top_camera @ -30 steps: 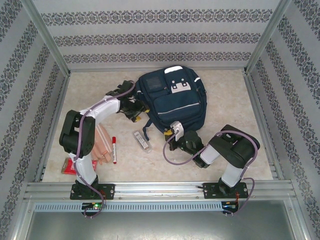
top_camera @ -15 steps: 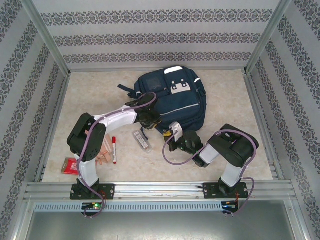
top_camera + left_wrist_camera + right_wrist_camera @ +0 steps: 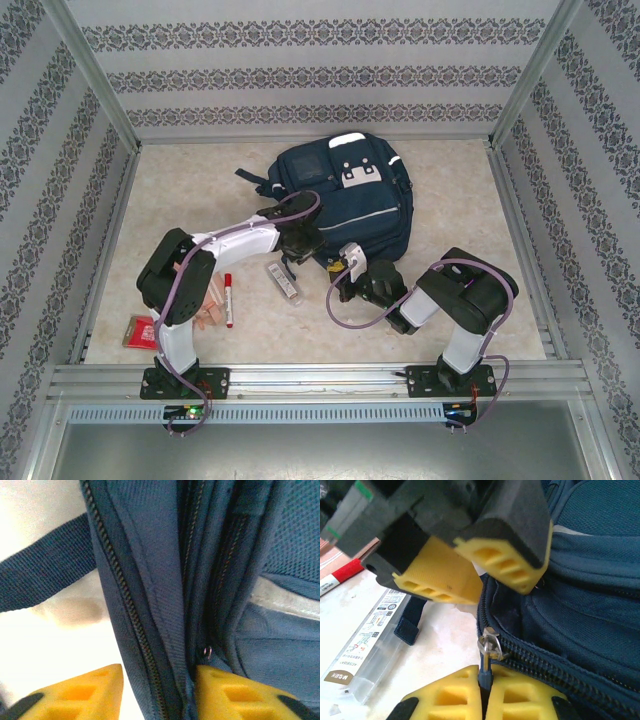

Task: Pack books, pencil case, and school supplies into a backpack

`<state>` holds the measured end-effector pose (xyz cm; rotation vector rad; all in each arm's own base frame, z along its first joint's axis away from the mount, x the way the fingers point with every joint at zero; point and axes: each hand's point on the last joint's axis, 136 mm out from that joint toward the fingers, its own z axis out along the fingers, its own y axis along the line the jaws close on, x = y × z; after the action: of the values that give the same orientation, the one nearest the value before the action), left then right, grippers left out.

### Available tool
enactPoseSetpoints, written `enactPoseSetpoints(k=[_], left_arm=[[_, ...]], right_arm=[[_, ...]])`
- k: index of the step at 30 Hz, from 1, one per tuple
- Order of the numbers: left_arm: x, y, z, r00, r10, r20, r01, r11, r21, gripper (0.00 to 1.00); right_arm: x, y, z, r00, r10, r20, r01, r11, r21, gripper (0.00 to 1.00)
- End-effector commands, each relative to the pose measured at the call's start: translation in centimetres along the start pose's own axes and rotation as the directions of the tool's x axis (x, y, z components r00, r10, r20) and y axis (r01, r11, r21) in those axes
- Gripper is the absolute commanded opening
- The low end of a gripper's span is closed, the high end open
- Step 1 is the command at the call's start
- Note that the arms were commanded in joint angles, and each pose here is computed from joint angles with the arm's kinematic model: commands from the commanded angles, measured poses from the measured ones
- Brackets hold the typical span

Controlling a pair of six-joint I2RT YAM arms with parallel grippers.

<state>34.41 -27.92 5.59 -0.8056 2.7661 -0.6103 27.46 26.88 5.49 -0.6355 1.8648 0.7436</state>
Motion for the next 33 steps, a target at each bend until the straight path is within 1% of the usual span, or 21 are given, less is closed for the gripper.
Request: enactPoseSetpoints(k=[1, 2, 3, 5, 8, 11, 12, 15, 17, 19, 20, 23, 26, 31, 33], left_arm=[[0.1, 1.5, 1.2, 0.998, -0.067, 0.017, 0.068, 0.997, -0.048, 0.28], [-0.4, 1.5, 1.0, 0.998, -0.053, 0.041, 0.055, 0.997, -0.052, 0.18], [-0.9, 1.3, 0.6, 0.998, -0.033, 0.057, 0.036, 0.998, -0.048, 0.11], [-2.4, 0.9, -0.3, 0.997, 0.010, 0.072, -0.007, 0.999, -0.045, 0.00], [-4.1, 0.3, -1.3, 0.994, 0.090, 0.054, -0.089, 0.996, -0.031, 0.00], [-5.0, -1.0, -2.1, 0.979, 0.200, 0.040, -0.202, 0.978, 0.058, 0.00], [-5.2, -0.7, -2.2, 0.972, 0.232, 0.042, -0.234, 0.971, 0.057, 0.00], [-5.6, 0.5, -2.2, 0.934, 0.355, 0.039, -0.356, 0.934, 0.039, 0.00], [-5.5, 0.5, -1.9, 0.899, 0.438, 0.021, -0.438, 0.896, 0.069, 0.00], [-5.1, 0.0, -1.6, 0.846, 0.533, -0.006, -0.530, 0.841, 0.108, 0.00], [-5.2, 0.0, -1.4, 0.831, 0.555, -0.020, -0.550, 0.828, 0.112, 0.00], [-6.1, -0.4, -1.4, 0.821, 0.569, -0.058, -0.558, 0.819, 0.130, 0.00], [-8.0, -1.3, -2.0, 0.842, 0.536, -0.060, -0.521, 0.837, 0.169, 0.00], [-11.9, 0.0, -2.4, 0.886, 0.461, -0.047, -0.453, 0.882, 0.129, 0.00], [-13.2, 0.5, -2.4, 0.900, 0.433, -0.040, -0.427, 0.898, 0.108, 0.00]], right_arm=[[-2.0, 0.5, -0.1, 0.998, -0.002, 0.058, 0.003, 1.000, -0.027, 0.00], [-1.9, 0.4, -0.2, 0.999, -0.002, 0.054, 0.004, 1.000, -0.024, 0.00], [-1.8, 0.4, -0.3, 0.999, -0.004, 0.049, 0.005, 1.000, -0.019, 0.00], [-1.1, 0.0, -0.7, 1.000, 0.002, 0.029, -0.002, 1.000, -0.004, 0.00], [0.3, -0.8, -1.1, 1.000, 0.027, -0.012, -0.026, 0.999, 0.041, 0.00], [1.9, -2.9, -2.0, 0.997, 0.073, -0.036, -0.066, 0.985, 0.158, 0.00], [2.3, -3.5, -2.3, 0.996, 0.084, -0.038, -0.076, 0.980, 0.185, 0.00], [2.9, -4.4, -3.1, 0.993, 0.111, -0.039, -0.099, 0.966, 0.238, 0.00], [3.0, -4.8, -3.6, 0.991, 0.127, -0.033, -0.114, 0.957, 0.265, 0.00], [3.2, -5.1, -4.1, 0.991, 0.124, -0.042, -0.107, 0.953, 0.283, 0.00], [3.4, -5.3, -4.2, 0.991, 0.121, -0.049, -0.101, 0.950, 0.295, 0.00], [3.9, -6.0, -4.8, 0.991, 0.114, -0.070, -0.085, 0.941, 0.326, 0.00], [3.8, -6.5, -5.4, 0.990, 0.130, -0.062, -0.101, 0.930, 0.354, 0.00], [3.7, -6.7, -6.0, 0.988, 0.123, -0.088, -0.083, 0.927, 0.367, 0.00], [3.3, -6.2, -5.9, 0.990, 0.098, -0.099, -0.059, 0.941, 0.334, 0.00]])
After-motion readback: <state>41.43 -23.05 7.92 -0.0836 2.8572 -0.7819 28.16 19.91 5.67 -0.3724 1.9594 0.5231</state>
